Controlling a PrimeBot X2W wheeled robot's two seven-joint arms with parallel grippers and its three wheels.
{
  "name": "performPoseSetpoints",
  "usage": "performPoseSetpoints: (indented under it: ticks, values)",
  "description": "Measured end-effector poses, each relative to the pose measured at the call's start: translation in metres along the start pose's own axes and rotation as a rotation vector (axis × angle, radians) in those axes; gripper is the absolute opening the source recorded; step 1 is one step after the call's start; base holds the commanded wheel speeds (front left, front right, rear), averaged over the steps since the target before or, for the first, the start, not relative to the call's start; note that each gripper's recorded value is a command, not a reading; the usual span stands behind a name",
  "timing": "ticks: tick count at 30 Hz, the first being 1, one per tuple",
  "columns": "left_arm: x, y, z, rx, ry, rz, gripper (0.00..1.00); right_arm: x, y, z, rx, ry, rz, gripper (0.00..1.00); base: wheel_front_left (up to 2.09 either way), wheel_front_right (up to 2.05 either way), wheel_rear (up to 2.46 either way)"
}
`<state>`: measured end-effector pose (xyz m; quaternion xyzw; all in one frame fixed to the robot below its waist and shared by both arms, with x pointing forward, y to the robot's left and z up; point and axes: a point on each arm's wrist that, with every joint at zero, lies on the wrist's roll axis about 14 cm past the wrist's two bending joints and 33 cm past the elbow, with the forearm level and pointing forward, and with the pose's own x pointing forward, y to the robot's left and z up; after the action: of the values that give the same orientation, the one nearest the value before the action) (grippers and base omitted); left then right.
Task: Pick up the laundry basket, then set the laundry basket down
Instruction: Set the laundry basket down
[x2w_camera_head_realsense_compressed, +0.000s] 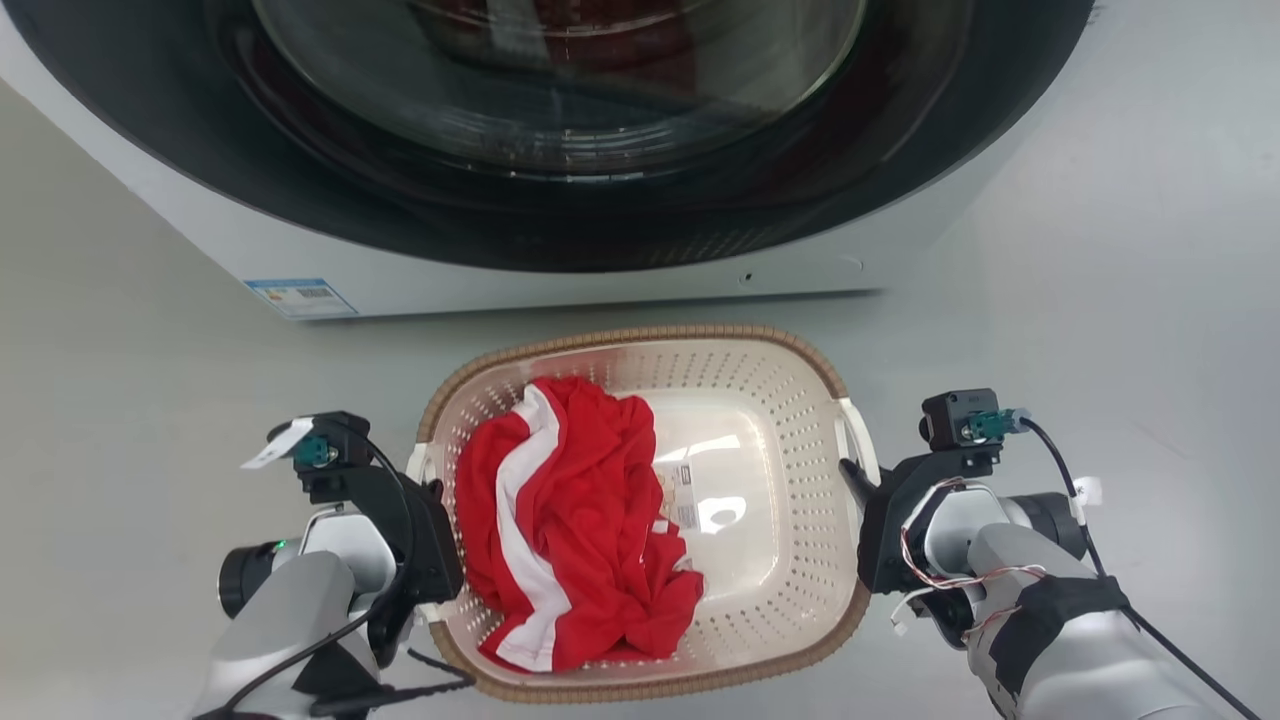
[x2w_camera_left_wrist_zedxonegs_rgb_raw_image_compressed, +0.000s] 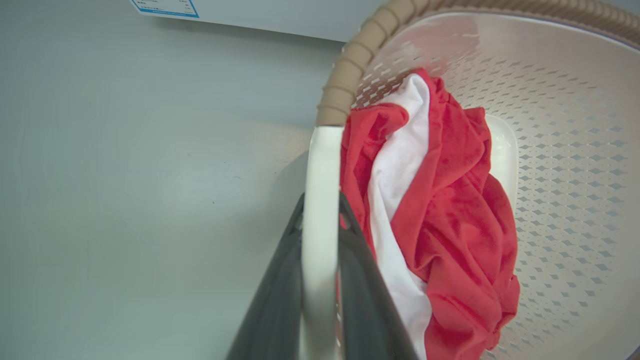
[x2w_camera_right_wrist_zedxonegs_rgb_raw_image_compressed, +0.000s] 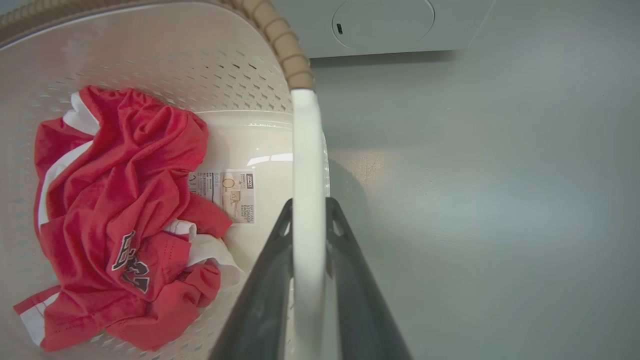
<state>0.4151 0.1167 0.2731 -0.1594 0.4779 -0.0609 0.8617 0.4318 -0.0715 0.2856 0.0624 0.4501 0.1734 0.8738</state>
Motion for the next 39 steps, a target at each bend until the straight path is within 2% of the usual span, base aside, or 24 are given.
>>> performPoseSetpoints:
  ticks: [23,39]
  values:
    - [0.074,0.020,-0.010,0.021,-0.015,0.010,0.00,0.074,-0.031,-0.023,-0.008,-0.016,-0.007,0.00,0.00,0.00,0.00]
    - [0.101,0.036,-0.029,0.013,-0.006,0.034,0.00,0.104,-0.040,-0.047,0.001,0.002,-0.002,0.00,0.00,0.00,0.00]
